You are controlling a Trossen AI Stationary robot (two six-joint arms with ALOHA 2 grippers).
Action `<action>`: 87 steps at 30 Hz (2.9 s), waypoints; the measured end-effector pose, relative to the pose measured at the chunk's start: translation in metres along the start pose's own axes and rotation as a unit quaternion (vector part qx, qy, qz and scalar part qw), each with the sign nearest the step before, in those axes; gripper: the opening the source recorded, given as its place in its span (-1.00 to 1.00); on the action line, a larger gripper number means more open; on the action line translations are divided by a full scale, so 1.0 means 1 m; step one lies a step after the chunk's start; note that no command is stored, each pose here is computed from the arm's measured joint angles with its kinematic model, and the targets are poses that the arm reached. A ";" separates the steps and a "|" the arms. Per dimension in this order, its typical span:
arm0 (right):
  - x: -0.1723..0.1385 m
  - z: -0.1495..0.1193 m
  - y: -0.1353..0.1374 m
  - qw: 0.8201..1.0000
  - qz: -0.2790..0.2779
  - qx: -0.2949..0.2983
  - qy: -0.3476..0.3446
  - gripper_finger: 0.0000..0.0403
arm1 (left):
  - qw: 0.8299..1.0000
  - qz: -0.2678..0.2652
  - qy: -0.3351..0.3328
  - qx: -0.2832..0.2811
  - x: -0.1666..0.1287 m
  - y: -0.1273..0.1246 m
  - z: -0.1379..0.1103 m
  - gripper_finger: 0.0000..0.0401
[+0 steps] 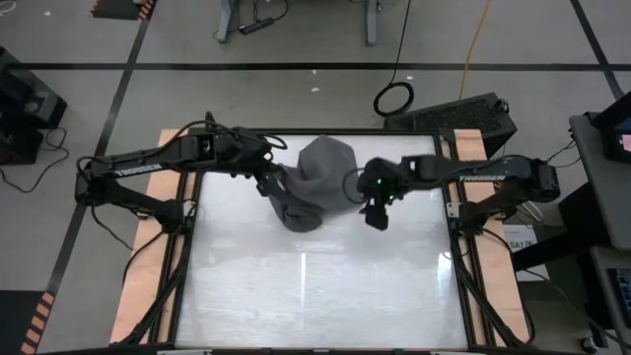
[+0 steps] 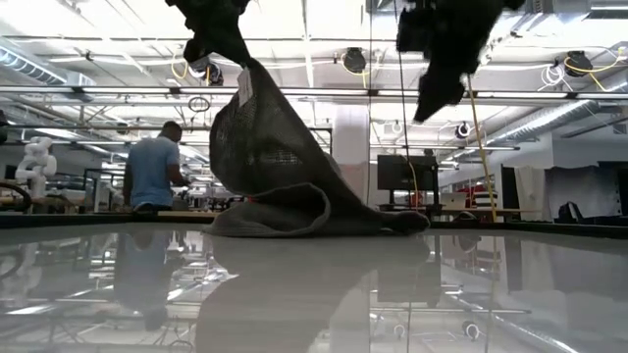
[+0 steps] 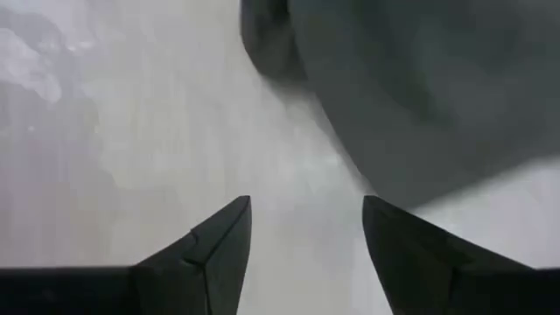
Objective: Roll towel
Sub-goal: Roll the gray towel
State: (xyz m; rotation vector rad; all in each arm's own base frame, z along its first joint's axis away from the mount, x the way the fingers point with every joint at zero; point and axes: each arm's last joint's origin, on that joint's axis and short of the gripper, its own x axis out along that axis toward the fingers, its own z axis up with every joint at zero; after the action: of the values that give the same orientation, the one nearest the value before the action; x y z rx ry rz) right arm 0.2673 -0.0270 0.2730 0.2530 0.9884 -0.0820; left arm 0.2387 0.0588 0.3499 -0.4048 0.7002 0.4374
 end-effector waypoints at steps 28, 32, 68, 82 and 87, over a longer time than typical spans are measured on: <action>0.108 -0.072 -0.046 0.996 -0.078 0.007 -0.031 -0.19 | 1.000 -0.004 -0.004 -0.023 -0.002 0.000 0.000 -1.00; 0.115 -0.076 -0.049 0.993 -0.107 0.037 -0.019 -0.37 | 1.000 -0.003 -0.004 -0.023 -0.002 0.000 0.000 -1.00; 0.051 -0.010 -0.003 0.978 -0.012 0.126 -0.164 -0.28 | 0.983 -0.006 -0.180 0.020 -0.077 0.004 0.048 -1.00; 0.123 -0.052 0.001 0.990 -0.093 0.005 -0.106 0.27 | 0.989 0.001 -0.150 0.006 -0.074 0.006 0.042 -1.00; 0.142 -0.057 -0.007 0.987 -0.126 0.039 -0.094 0.16 | 0.989 0.000 -0.147 -0.003 -0.074 0.006 0.042 -1.00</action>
State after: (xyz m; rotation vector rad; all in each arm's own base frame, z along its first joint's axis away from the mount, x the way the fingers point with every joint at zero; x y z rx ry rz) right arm 0.2975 -0.0132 0.1231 0.1864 0.8267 -0.3689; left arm 0.2068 0.0663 0.4285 -0.3362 0.4129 0.4879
